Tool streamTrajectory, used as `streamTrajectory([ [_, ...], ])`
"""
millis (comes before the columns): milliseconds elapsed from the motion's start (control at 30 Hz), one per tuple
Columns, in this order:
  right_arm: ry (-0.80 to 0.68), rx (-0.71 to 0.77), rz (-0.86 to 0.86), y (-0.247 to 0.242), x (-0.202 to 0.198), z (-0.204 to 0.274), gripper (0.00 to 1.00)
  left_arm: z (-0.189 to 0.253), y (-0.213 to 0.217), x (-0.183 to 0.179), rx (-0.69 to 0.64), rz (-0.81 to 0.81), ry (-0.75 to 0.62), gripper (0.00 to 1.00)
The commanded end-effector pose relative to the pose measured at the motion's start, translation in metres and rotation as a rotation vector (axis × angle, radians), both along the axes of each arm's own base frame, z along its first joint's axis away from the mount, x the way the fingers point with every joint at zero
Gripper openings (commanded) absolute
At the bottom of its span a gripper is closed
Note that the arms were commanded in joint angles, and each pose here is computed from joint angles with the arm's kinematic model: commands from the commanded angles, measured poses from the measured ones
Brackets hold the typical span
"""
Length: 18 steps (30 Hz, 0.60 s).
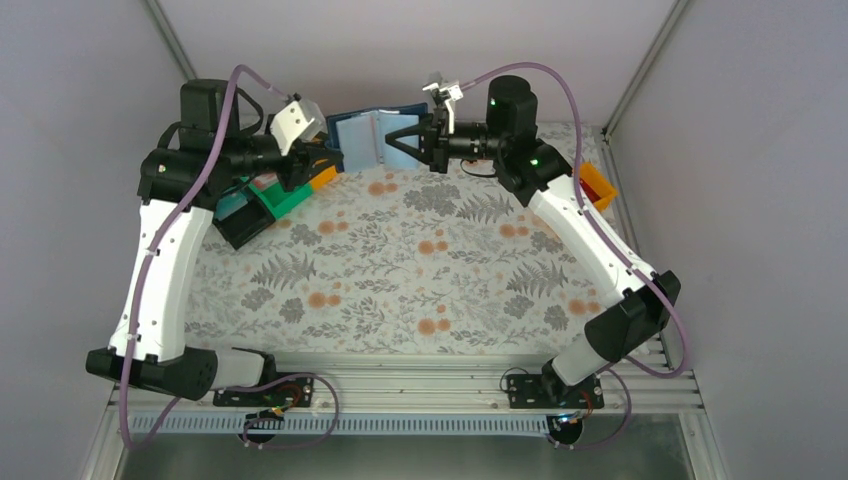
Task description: Take the credit cards out of the card holder
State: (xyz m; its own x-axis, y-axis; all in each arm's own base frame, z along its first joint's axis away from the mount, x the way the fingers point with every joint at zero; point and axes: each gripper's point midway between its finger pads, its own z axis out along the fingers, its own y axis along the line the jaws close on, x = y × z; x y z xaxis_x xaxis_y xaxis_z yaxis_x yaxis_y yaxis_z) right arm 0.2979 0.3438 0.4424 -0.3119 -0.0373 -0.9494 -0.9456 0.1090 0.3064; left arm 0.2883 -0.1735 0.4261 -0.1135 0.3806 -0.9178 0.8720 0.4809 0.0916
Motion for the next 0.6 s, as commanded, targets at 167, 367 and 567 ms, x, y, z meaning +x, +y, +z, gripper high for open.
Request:
streamTrajectory([
  [167,-0.065,0.036,0.111,0.001,-0.025,0.024,0.04,0.001,-0.013,0.0,-0.088,-0.06,0.034,0.3],
  [367,-0.074,0.037,0.136,0.005,-0.028,0.025,0.04,0.005,-0.029,-0.004,-0.14,-0.141,0.06,0.32],
  [567,-0.057,0.029,0.141,0.01,-0.024,0.018,0.04,0.007,-0.04,-0.012,-0.151,-0.188,0.068,0.33],
])
